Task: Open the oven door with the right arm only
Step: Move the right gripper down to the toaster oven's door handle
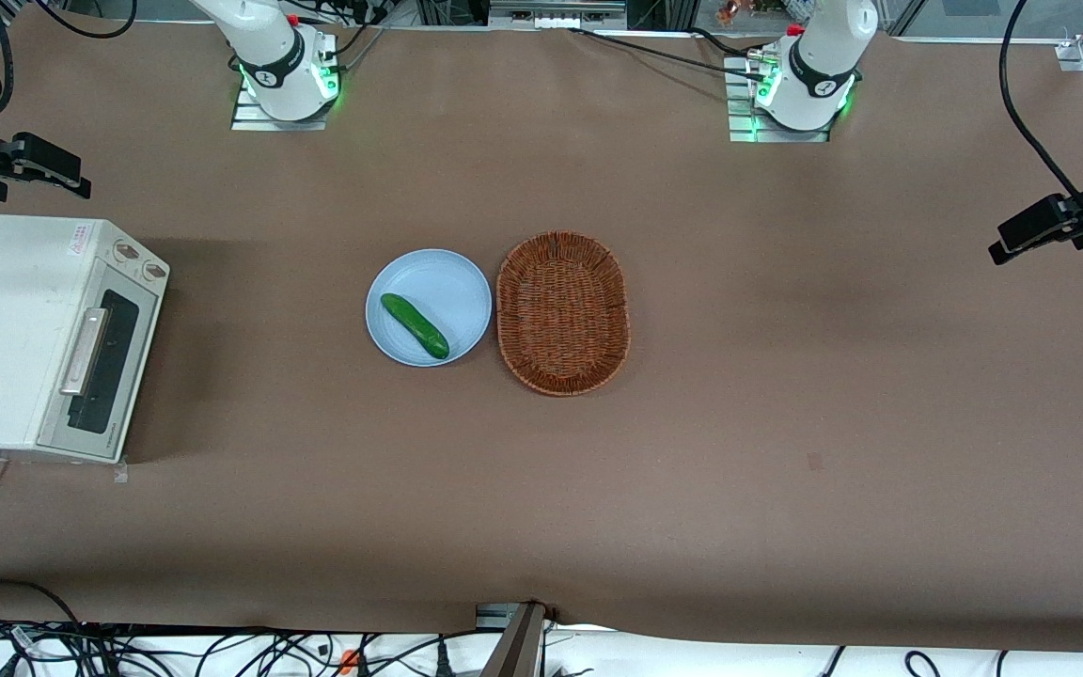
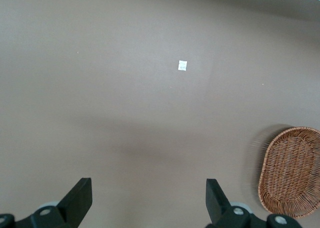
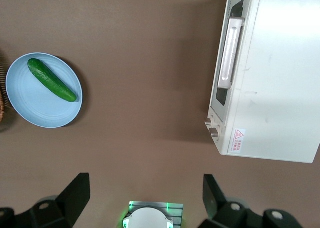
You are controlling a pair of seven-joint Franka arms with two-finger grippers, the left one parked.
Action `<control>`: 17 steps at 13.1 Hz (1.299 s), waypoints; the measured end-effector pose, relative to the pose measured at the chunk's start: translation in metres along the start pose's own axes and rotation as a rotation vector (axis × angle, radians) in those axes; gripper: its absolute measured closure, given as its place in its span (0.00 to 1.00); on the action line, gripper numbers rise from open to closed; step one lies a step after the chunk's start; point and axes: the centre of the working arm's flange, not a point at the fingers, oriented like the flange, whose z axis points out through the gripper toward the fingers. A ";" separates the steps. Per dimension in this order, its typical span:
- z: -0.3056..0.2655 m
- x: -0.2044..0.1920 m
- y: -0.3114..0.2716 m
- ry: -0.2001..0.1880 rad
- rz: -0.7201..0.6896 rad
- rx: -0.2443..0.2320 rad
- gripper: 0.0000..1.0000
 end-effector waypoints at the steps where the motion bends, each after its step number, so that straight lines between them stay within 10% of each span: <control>1: 0.001 0.000 0.000 -0.003 0.000 0.000 0.00; 3: 0.009 0.005 -0.001 -0.020 -0.002 0.001 0.05; 7: 0.047 0.026 -0.018 -0.118 -0.033 -0.005 0.53; 11: 0.113 0.061 -0.036 -0.234 -0.077 -0.117 0.99; 17: 0.222 0.130 -0.025 -0.267 -0.188 -0.388 0.99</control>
